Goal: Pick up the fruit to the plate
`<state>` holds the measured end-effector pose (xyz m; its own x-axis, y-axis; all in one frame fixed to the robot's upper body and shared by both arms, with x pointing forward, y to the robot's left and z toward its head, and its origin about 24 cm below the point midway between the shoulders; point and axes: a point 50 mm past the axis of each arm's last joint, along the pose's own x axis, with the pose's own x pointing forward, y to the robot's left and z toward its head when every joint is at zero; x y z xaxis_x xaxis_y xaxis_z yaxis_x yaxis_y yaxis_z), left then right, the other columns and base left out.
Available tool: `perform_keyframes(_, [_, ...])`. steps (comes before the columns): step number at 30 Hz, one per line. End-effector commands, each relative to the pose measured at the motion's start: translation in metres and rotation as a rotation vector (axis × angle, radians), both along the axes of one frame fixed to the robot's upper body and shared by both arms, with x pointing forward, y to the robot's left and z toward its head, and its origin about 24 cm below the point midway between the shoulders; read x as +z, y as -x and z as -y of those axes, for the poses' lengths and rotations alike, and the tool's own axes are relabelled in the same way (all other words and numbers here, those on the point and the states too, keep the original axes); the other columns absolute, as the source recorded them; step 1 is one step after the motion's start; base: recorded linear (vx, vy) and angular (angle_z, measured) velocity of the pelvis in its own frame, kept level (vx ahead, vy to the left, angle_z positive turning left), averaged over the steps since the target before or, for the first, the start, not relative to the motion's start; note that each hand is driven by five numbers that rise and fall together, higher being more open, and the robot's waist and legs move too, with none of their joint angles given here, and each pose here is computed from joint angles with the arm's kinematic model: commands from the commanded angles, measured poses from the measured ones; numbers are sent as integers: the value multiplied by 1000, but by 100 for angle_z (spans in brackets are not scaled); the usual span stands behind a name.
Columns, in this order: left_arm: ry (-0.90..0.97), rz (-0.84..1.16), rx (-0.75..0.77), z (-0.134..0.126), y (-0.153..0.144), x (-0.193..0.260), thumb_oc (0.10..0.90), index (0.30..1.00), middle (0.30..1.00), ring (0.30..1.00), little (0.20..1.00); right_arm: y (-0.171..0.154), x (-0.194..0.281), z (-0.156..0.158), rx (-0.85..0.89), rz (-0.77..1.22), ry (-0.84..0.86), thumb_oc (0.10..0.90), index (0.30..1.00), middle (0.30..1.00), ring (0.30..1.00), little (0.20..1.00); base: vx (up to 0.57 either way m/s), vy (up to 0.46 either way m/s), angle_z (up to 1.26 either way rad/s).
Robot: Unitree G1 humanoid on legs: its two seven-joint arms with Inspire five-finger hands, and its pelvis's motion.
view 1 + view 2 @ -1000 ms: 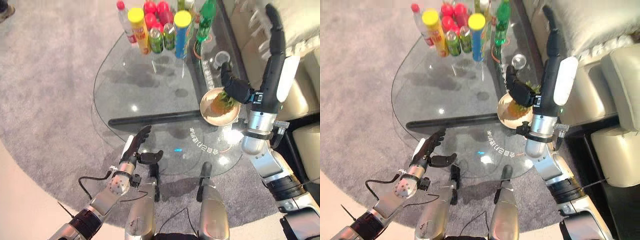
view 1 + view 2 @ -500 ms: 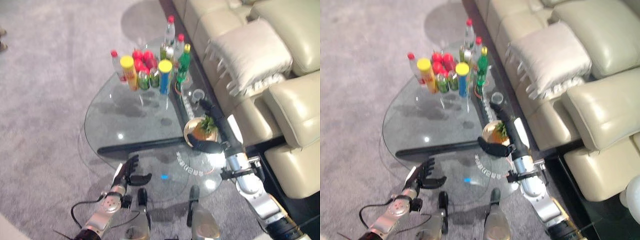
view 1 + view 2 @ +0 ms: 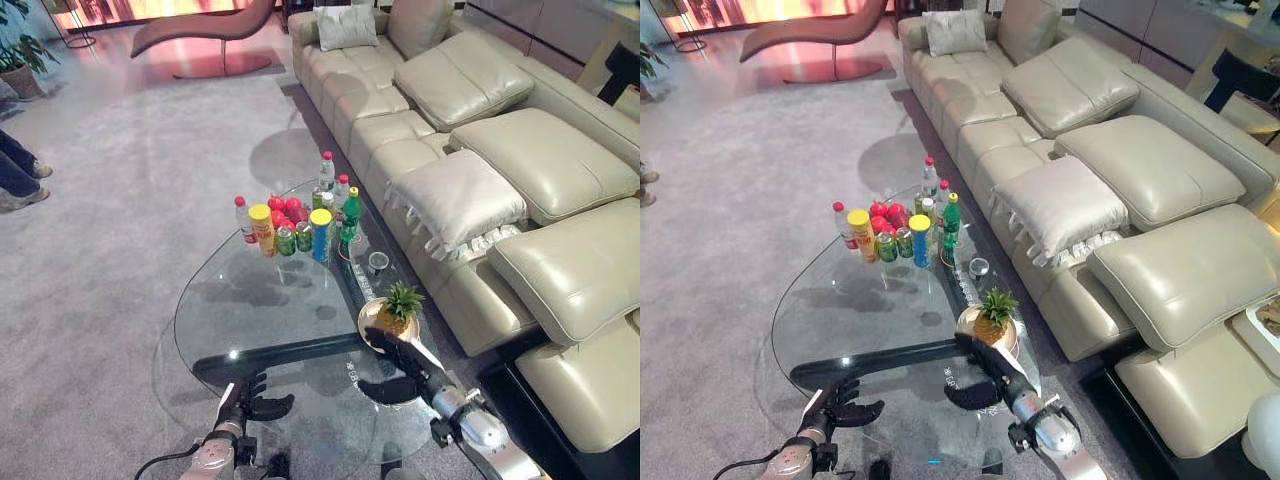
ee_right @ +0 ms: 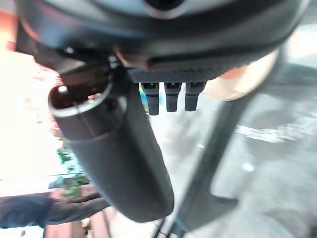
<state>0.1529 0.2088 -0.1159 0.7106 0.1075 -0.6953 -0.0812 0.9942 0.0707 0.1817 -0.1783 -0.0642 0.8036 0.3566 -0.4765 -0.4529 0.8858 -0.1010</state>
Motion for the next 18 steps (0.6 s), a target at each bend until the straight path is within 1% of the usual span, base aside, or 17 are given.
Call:
perform_keyframes(1, [2,30,35,-9,-13,4,800,900,900,900,900,-15,12,-12,42,13,-156,800,900,900,900,900,28,-55,-1])
perform_keyframes(3, [12,-74,61,-14,3,-10,800,900,900,900,900,3,-16,-5,-24,-170,-179,800,900,900,900,900,44,-51,1])
perform_keyframes(4, [13,-101,69,-15,7,-14,800,900,900,900,900,8,-24,-3,-45,-224,-187,800,900,900,900,900,50,-39,1])
perform_keyframes(7, [31,-245,133,-19,35,-31,800,900,900,900,900,42,-60,8,-168,-469,-214,800,900,900,900,900,63,-34,0])
perform_keyframes(8, [24,-281,142,-20,44,-36,800,900,900,900,900,53,-70,13,-220,-519,-200,800,900,900,900,900,61,-25,1])
perform_keyframes(13, [12,-386,184,-23,66,-45,800,900,900,900,900,82,-90,26,-354,-670,-152,800,900,900,900,900,37,-11,0])
perform_keyframes(15, [31,-418,219,-24,72,-47,800,900,900,900,900,94,-95,30,-422,-726,-132,800,900,900,900,900,0,0,0])
perform_keyframes(18, [46,-442,226,-22,78,-49,800,900,900,900,900,108,-100,35,-495,-772,-109,800,900,900,900,900,0,0,0])
